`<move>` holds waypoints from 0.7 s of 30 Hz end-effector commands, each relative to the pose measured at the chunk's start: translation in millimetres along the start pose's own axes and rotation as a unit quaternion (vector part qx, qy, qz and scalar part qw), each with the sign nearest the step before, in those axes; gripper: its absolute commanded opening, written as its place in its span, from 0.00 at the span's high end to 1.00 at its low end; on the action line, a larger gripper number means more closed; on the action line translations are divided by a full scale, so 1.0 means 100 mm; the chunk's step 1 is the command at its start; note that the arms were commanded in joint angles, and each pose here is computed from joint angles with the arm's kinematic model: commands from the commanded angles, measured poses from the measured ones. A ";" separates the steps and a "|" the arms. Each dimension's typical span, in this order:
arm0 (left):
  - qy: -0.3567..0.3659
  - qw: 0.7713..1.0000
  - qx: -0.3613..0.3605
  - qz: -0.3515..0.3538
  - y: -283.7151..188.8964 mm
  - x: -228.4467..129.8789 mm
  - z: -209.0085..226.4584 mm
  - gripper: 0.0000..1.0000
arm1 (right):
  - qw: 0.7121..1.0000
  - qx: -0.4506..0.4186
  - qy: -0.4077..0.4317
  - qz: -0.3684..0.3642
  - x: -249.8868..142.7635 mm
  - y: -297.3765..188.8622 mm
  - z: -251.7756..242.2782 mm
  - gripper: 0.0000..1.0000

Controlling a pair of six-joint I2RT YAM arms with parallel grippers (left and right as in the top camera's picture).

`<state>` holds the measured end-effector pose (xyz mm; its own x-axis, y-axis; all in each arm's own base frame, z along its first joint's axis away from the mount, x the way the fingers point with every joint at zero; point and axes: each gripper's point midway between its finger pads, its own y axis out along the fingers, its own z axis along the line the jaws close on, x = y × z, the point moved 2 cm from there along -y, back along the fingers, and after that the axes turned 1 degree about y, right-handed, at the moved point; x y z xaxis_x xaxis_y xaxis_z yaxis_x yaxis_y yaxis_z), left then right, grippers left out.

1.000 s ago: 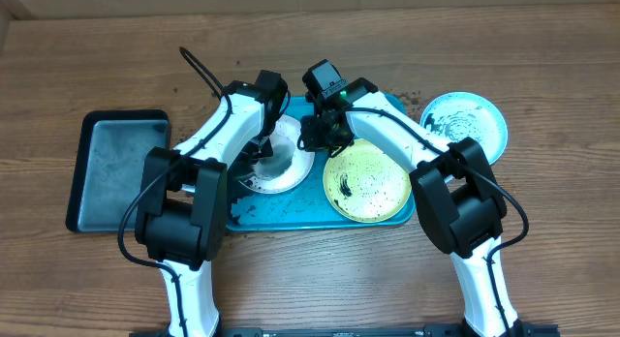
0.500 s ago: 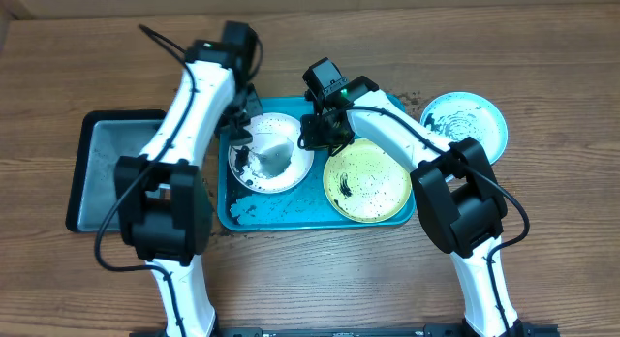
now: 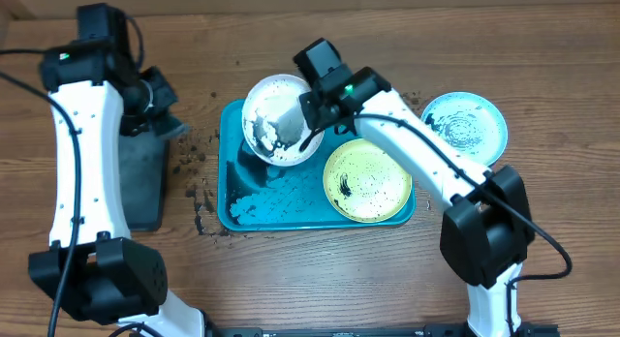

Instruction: Clean dirty plates on tray and stack at the side

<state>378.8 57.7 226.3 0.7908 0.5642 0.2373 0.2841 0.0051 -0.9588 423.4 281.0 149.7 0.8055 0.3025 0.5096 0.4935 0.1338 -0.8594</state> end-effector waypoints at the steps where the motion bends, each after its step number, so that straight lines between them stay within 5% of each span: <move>1: 0.012 1.000 -0.012 0.002 -0.02 0.01 -0.02 0.96 | 0.990 -0.089 -0.077 -0.081 0.30 -0.44 0.01 0.96; 7: 0.012 1.000 -0.013 -0.001 -0.02 0.03 -0.03 0.96 | 0.939 -0.254 -0.166 -0.161 0.49 -0.86 0.14 0.96; 13: 0.009 1.000 -0.005 -0.004 -0.02 0.04 0.00 0.96 | 0.892 -0.323 -0.250 -0.194 0.60 -1.15 0.39 0.96; 21: 0.003 1.000 -0.006 -0.002 -0.01 0.02 -0.03 0.96 | 0.880 -0.347 -0.260 -0.194 0.63 -1.22 0.37 0.96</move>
<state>378.9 57.7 225.6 0.7978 0.5559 0.2335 0.2835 -0.0040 -0.9590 401.6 333.0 241.0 0.3694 0.7976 0.4769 0.9063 -0.1957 -0.3746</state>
